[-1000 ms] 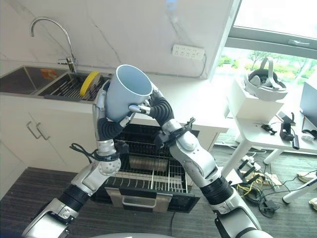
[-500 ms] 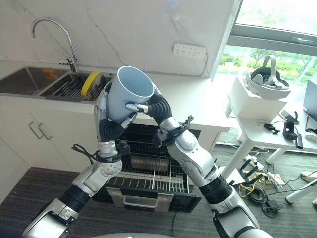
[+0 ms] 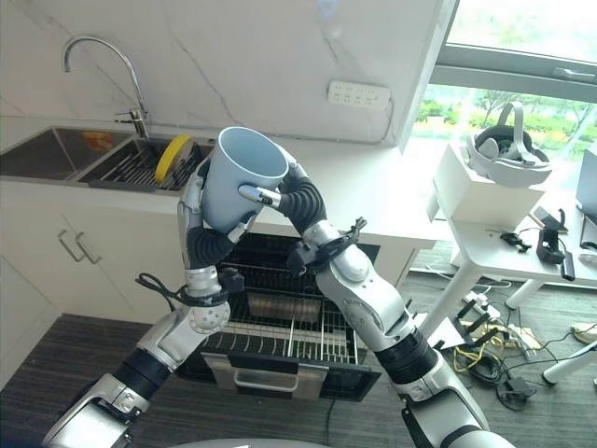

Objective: Place the dishes in the dishwasher.

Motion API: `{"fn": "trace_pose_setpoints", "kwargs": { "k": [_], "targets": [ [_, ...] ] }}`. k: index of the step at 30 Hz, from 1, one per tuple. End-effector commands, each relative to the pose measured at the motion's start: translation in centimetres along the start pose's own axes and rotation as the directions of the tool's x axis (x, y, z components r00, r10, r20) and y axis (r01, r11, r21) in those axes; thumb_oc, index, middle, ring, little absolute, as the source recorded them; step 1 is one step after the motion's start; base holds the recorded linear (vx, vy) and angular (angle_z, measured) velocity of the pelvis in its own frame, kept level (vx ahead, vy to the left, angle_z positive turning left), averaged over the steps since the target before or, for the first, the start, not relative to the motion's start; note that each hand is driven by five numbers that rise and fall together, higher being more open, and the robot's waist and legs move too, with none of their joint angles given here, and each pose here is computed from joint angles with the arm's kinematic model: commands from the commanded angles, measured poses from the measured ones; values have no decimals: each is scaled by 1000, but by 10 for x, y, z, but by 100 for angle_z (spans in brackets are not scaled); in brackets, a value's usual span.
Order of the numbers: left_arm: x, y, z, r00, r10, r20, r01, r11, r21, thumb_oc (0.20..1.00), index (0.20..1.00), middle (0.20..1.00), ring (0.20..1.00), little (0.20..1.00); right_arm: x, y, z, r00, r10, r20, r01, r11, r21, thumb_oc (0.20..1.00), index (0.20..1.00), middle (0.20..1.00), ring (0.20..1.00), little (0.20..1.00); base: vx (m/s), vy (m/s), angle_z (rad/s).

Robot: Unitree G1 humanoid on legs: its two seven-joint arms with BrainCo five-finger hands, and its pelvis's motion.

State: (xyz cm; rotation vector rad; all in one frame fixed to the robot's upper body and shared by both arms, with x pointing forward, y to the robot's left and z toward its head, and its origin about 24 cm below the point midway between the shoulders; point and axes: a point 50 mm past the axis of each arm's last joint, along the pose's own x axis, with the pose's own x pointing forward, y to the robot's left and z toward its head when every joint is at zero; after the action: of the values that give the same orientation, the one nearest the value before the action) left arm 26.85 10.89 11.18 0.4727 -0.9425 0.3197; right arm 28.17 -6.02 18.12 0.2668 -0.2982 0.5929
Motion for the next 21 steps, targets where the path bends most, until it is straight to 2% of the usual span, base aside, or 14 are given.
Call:
{"fn": "trace_pose_setpoints", "kwargs": {
  "k": [1,13,14,15,21],
  "targets": [
    [8,-20,12,990,-95,108,100,994,-46,200,200,200,200,200,21,33,61,947,171,274,-160,985,-61,200,200,200,200,200,0,0,0],
    [9,-21,12,992,-100,71,106,990,-89,200,200,200,200,200,21,30,64,945,158,287,-117,981,-155,200,200,200,200,200,0,0,0],
    [10,-22,12,992,-110,66,116,989,-95,573,573,573,573,573,21,30,64,945,157,287,-115,981,-160,200,200,200,200,200,0,0,0],
    [10,-22,14,990,-119,75,127,986,-107,1000,1000,1000,1000,1000,21,29,64,946,150,288,-105,980,-167,200,200,200,200,200,-32,-1,0],
    [22,-20,19,976,-198,90,211,963,-170,1000,1000,1000,1000,1000,19,14,60,960,77,268,-23,980,-198,200,200,200,200,200,-6,0,0]
  ]
}}
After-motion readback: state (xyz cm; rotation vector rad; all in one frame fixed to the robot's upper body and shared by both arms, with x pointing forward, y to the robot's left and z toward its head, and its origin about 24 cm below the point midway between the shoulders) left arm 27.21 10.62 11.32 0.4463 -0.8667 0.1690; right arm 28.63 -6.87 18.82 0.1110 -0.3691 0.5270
